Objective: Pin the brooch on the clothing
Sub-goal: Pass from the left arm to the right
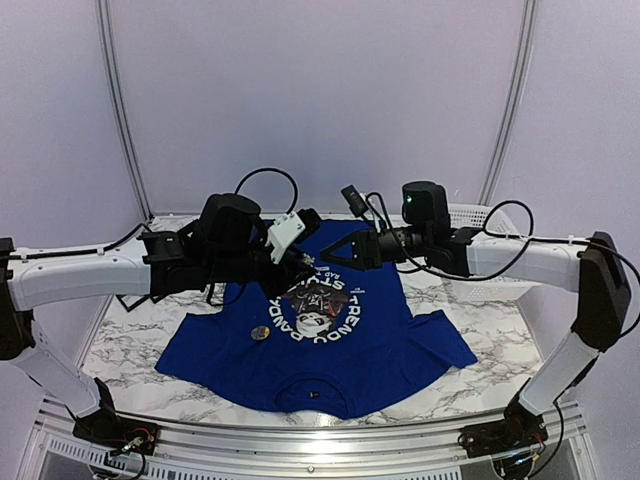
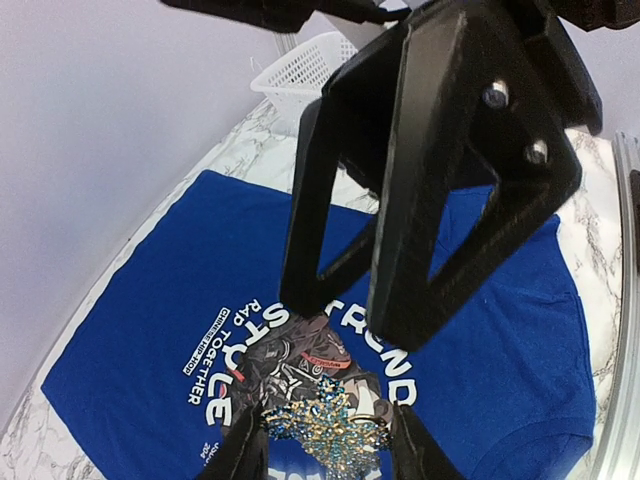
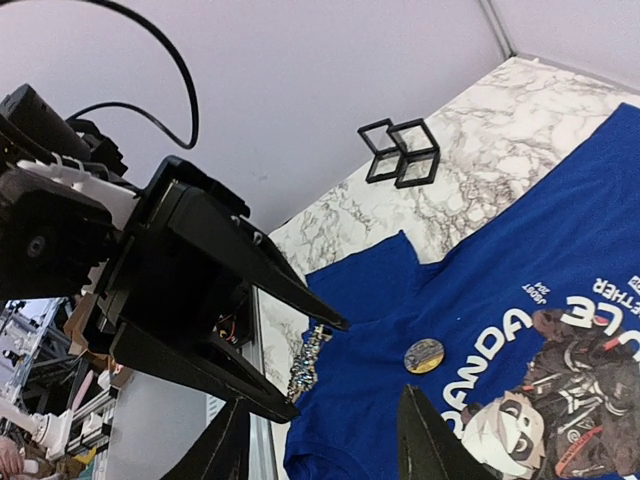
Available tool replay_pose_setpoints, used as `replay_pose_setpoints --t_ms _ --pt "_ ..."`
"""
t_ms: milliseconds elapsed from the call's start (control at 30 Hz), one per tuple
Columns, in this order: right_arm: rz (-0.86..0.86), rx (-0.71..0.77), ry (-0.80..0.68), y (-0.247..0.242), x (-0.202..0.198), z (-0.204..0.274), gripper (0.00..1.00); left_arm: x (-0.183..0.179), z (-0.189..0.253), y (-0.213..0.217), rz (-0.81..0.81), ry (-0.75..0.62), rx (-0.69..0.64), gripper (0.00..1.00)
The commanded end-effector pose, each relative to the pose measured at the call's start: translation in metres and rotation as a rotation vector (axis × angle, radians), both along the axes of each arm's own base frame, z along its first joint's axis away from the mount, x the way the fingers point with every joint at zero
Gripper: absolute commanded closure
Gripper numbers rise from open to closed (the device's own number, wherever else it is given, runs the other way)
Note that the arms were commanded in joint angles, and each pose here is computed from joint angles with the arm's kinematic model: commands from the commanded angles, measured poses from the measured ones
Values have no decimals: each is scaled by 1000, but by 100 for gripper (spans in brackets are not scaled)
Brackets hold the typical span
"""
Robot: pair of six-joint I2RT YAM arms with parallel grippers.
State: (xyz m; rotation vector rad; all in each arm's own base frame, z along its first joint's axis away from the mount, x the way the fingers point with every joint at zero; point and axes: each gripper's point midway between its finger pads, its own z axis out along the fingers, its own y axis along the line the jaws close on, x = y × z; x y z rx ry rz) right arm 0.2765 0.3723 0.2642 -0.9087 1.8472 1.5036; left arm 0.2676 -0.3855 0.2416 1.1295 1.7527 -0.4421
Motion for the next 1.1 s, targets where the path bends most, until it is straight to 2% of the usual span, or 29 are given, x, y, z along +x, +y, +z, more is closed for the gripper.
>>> replay_pose_setpoints --t_ms 0,133,267,700,800,967,1067 --pt "81 20 -1 18 -13 6 58 2 6 -4 1 -37 -8 69" --pt "88 39 11 22 -12 7 61 0 5 -4 -3 -38 -6 68" --pt "118 66 33 28 -15 8 69 0 4 -4 -6 -41 -2 68" --pt "117 90 93 34 -11 1 76 -4 2 -5 -24 -51 11 68" --pt "110 85 120 36 -8 -5 82 -3 3 -4 -17 -58 14 67" --pt "111 86 112 35 -8 -5 100 -2 3 -2 -9 -65 18 67" --pt "117 84 108 34 -10 -6 100 -1 2 -2 -6 -68 24 67"
